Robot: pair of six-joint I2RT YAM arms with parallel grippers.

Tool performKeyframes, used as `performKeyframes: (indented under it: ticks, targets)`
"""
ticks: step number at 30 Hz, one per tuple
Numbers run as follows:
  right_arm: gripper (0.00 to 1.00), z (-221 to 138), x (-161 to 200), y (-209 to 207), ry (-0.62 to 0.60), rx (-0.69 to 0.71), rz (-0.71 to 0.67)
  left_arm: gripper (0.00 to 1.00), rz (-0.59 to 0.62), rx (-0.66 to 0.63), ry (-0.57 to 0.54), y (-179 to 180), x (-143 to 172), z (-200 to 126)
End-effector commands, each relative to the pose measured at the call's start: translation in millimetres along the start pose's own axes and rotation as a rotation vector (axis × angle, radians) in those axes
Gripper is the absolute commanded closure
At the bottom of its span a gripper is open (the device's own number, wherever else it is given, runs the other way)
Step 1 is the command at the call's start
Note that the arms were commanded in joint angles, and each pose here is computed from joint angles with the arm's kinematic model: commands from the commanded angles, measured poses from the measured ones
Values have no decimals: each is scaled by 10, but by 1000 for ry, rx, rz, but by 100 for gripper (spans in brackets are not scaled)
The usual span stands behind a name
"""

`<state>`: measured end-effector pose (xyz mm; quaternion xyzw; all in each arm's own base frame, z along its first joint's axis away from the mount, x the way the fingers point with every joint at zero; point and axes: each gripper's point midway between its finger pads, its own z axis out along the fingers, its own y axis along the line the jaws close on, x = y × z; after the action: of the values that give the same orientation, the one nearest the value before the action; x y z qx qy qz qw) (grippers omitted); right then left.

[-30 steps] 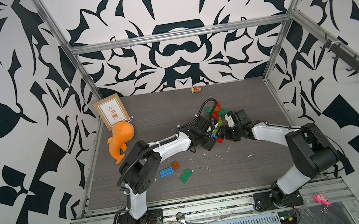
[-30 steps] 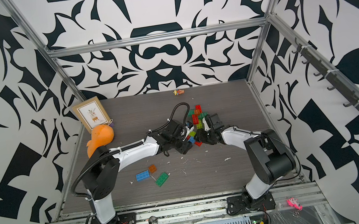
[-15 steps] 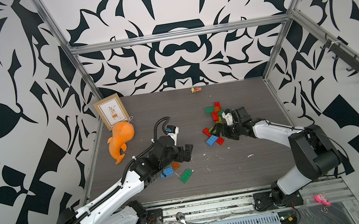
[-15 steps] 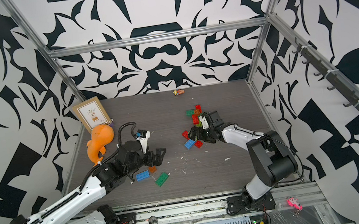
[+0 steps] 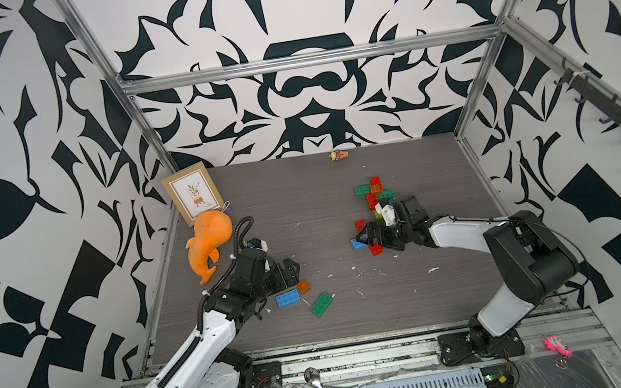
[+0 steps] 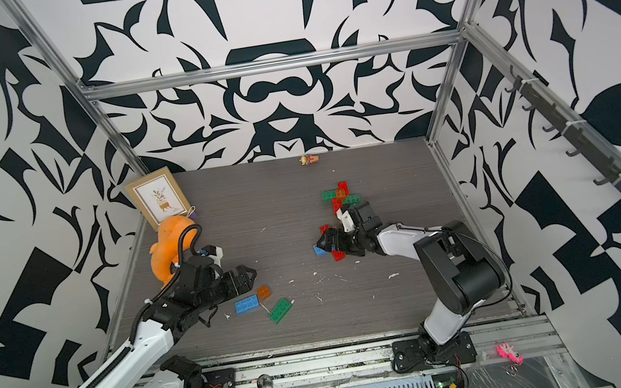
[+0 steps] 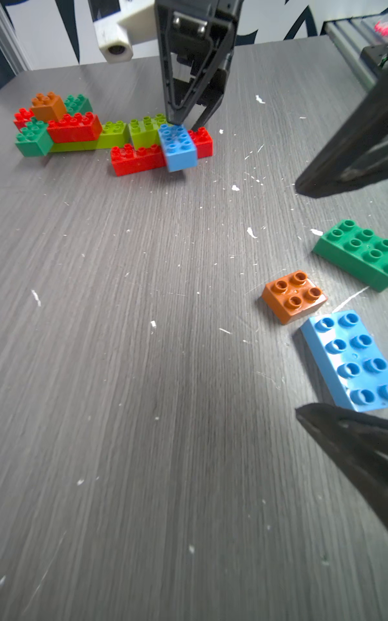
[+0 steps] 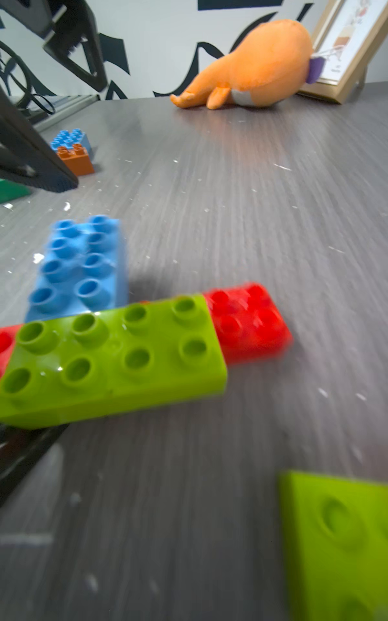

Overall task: Assemble a small pinwheel with lego
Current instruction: Pick up the lego brick from the center of the board.

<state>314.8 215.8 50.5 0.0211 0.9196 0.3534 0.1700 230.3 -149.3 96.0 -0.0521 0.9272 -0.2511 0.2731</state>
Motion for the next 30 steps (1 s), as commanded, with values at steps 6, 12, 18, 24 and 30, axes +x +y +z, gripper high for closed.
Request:
performKeyframes:
  ticks: [6,12,18,24,30]
  targets:
    - [1,-95,162,158,-34,12,-34,9,37,51,162,-89,418,43]
    - [1,-341,72,205,-106,29,-53,11,238,7,186,-201,942,-36]
    - [1,-422,66,341,-93,-21,-72,11,334,-39,223,-216,1175,137]
    - [1,-452,105,367,-74,-46,-77,14,402,-108,295,-250,1306,346]
    - [1,-479,124,358,-61,-57,-77,26,492,-155,350,-238,1521,407]
